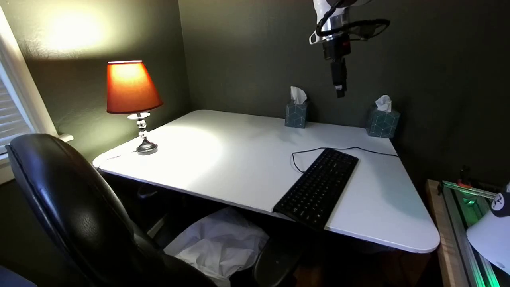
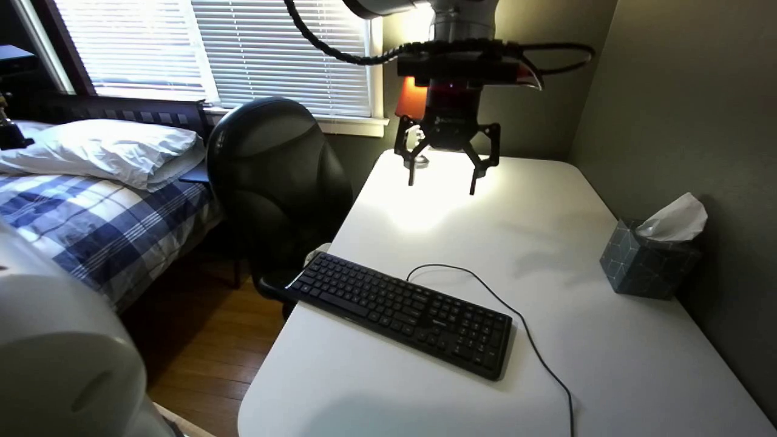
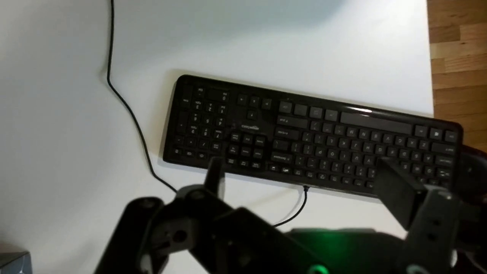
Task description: Press a button on the keyboard
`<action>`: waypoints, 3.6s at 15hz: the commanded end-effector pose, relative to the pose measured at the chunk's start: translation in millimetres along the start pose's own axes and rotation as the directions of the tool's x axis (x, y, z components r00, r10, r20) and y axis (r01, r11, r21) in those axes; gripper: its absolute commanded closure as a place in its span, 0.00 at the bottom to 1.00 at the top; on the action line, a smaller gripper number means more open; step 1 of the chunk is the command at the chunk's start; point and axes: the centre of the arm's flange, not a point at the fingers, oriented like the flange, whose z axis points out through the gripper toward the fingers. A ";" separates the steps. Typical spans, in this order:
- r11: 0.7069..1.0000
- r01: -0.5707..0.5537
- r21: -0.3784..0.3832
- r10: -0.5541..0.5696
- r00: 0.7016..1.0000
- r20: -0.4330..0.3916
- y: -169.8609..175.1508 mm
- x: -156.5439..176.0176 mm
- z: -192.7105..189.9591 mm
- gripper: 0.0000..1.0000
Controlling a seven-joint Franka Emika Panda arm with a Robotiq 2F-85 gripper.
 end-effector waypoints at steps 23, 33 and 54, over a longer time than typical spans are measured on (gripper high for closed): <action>0.978 -0.131 0.162 0.125 0.991 0.046 66.9 4.2 206.4 0.58; 0.976 -0.144 0.161 0.134 0.988 0.074 72.2 8.6 229.8 1.00; 0.963 -0.193 0.187 0.185 0.981 0.061 84.6 22.8 248.3 1.00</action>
